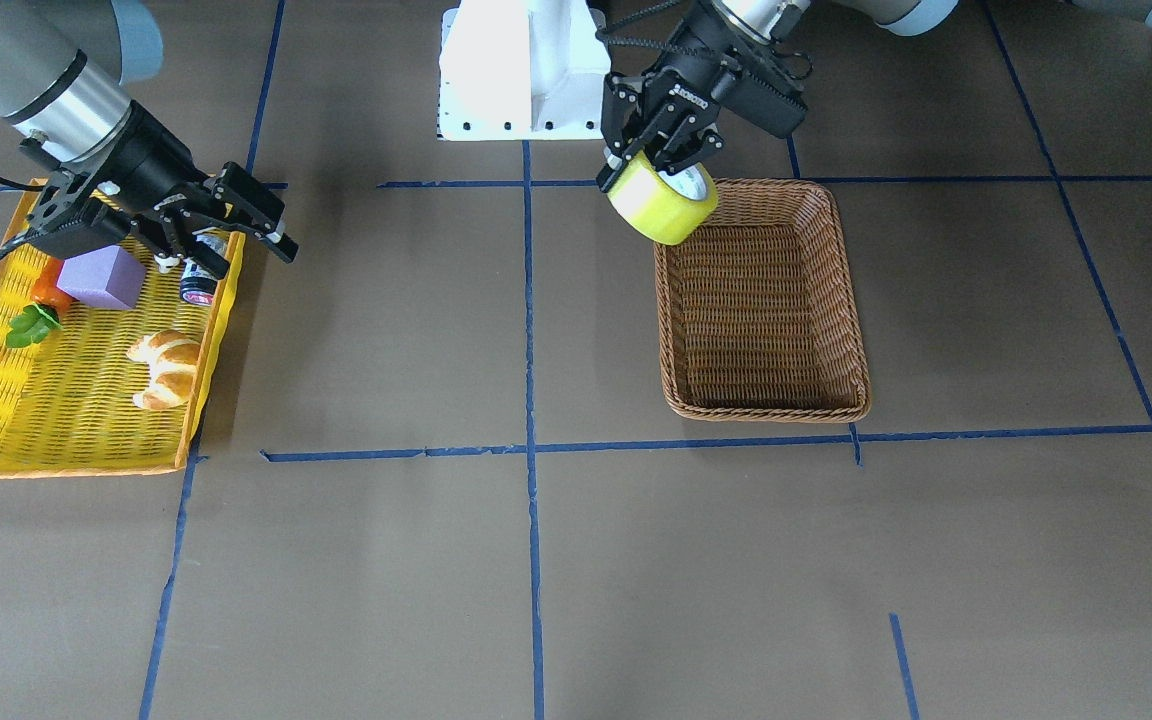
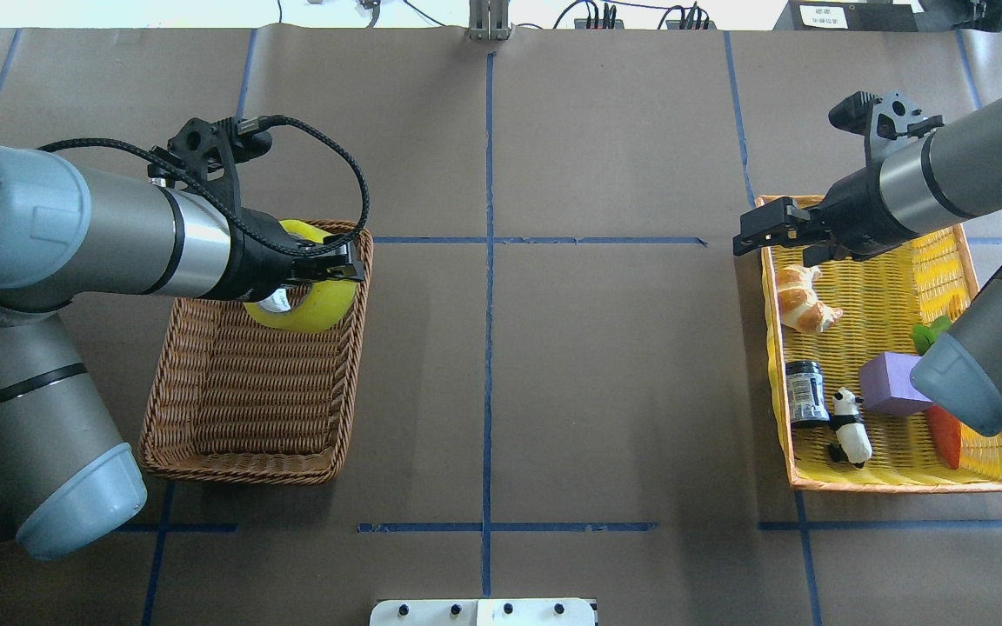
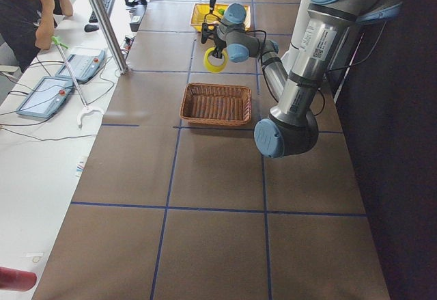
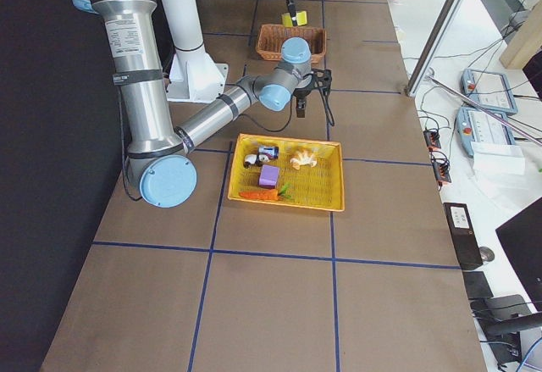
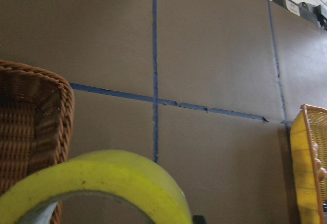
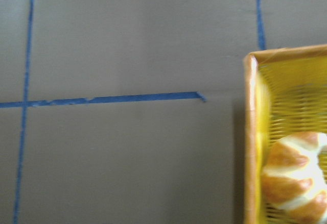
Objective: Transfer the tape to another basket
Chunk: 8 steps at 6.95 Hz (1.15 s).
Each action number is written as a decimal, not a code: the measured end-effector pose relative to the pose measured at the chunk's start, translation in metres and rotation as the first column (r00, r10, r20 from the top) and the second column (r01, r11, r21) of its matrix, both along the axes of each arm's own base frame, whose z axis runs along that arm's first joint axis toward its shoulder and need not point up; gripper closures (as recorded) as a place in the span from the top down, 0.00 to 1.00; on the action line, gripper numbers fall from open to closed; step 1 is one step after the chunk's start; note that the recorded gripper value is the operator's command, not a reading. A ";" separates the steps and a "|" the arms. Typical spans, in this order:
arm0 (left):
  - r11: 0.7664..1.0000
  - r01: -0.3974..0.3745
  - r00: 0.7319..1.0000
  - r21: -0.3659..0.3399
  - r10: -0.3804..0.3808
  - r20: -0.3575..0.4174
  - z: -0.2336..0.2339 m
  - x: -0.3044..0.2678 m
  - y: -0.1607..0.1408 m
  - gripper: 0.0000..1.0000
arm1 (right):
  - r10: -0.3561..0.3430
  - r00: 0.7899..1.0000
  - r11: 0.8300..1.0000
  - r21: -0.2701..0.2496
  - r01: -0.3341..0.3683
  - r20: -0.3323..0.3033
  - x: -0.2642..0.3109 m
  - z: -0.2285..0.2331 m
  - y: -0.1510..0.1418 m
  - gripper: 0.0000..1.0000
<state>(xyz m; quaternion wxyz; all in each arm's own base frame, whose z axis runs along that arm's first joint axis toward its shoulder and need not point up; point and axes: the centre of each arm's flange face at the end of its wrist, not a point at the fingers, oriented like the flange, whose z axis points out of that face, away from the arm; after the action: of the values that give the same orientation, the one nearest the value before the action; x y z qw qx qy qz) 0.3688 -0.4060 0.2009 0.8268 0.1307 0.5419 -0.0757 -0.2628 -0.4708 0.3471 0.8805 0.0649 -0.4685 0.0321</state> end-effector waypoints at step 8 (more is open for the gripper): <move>0.985 -0.117 0.934 -0.123 0.152 0.324 0.122 0.089 -0.010 1.00 | -0.234 0.930 0.958 0.097 0.271 -0.285 0.134 0.046 -0.035 1.00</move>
<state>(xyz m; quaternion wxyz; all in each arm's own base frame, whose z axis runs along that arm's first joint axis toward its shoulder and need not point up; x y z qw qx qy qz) 0.4579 -0.4160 0.3231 0.9151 0.0618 0.3978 -0.0234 -0.1286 -0.5058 0.3933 0.9266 0.0670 -0.3493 -0.1223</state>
